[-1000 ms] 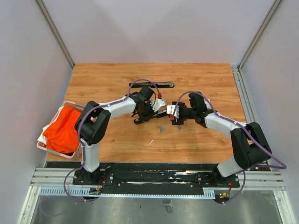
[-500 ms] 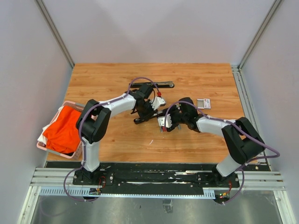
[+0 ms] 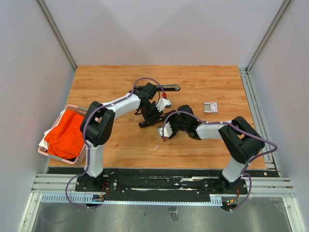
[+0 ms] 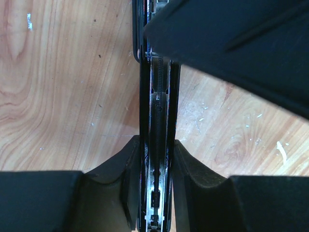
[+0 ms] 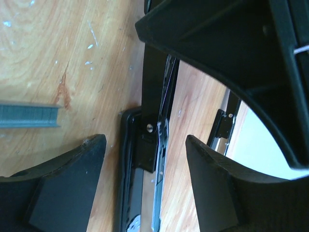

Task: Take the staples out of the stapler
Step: Unload the staple at the center of the board.

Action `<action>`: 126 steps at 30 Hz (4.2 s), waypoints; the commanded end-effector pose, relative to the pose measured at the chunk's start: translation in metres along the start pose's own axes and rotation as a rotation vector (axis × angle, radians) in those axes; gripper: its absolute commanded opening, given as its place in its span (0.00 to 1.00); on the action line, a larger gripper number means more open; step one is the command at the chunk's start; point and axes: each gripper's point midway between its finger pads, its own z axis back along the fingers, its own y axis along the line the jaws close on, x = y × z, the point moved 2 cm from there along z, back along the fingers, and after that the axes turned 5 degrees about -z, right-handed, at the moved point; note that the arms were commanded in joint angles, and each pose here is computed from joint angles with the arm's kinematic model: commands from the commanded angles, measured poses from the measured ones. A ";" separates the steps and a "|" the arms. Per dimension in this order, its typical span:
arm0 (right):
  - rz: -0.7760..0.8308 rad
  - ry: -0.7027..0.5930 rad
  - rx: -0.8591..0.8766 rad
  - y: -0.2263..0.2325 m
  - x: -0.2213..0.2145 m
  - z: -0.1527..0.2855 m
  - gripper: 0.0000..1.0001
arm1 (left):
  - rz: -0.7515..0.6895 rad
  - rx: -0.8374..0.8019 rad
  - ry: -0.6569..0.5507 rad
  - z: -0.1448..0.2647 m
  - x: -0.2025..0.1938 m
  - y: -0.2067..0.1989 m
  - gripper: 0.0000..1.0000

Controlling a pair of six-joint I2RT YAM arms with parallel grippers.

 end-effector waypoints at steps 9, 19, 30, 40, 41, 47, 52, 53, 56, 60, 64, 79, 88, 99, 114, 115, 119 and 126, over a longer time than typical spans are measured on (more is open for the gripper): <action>0.057 0.021 -0.057 -0.002 0.005 -0.016 0.69 | 0.031 -0.076 -0.105 0.015 0.024 -0.001 0.07; 0.073 0.042 -0.160 -0.008 0.007 -0.022 0.68 | 0.056 -0.117 -0.143 0.019 0.029 -0.002 0.04; 0.053 0.090 -0.216 -0.015 -0.002 -0.034 0.61 | 0.064 -0.134 -0.153 0.019 0.029 -0.003 0.04; 0.005 0.091 -0.261 -0.017 -0.007 -0.043 0.56 | 0.078 -0.150 -0.159 0.020 0.028 -0.002 0.04; 0.003 0.089 -0.264 -0.017 -0.007 -0.043 0.55 | 0.079 -0.152 -0.157 0.020 0.027 -0.003 0.04; -0.019 0.071 -0.265 -0.019 -0.004 -0.045 0.43 | 0.084 -0.161 -0.158 0.018 0.028 -0.004 0.04; -0.029 0.073 -0.275 -0.020 -0.005 -0.044 0.31 | 0.094 -0.162 -0.156 0.017 0.026 -0.003 0.07; -0.025 0.072 -0.273 -0.020 -0.004 -0.043 0.28 | 0.097 -0.160 -0.155 0.017 0.025 -0.002 0.08; -0.021 0.073 -0.272 -0.023 -0.003 -0.041 0.22 | 0.107 -0.152 -0.157 0.018 0.024 0.001 0.14; -0.032 0.088 -0.220 -0.023 -0.002 -0.040 0.12 | 0.126 -0.135 -0.169 0.025 0.023 0.009 0.27; -0.071 0.098 -0.113 -0.022 0.001 -0.037 0.03 | 0.136 -0.104 -0.193 0.037 0.024 0.019 0.50; -0.179 0.135 0.059 -0.025 0.007 -0.031 0.01 | 0.197 0.122 -0.291 0.099 0.014 0.063 0.80; -0.292 0.133 0.173 -0.035 0.019 -0.028 0.01 | 0.284 0.268 -0.338 0.142 -0.032 0.077 0.91; -0.424 0.152 0.392 -0.034 0.028 -0.033 0.01 | 0.302 0.355 -0.333 0.165 -0.083 0.060 0.93; -0.574 0.170 0.627 -0.020 0.037 -0.031 0.01 | 0.312 0.409 -0.354 0.171 -0.104 0.047 0.95; -0.590 0.178 0.651 -0.017 0.036 -0.030 0.01 | 0.313 0.410 -0.354 0.171 -0.105 0.047 0.95; -0.630 0.195 0.717 -0.006 0.035 -0.028 0.01 | 0.314 0.410 -0.355 0.170 -0.106 0.046 0.95; -0.681 0.191 0.771 0.001 0.038 -0.024 0.01 | 0.310 0.417 -0.358 0.169 -0.107 0.045 0.95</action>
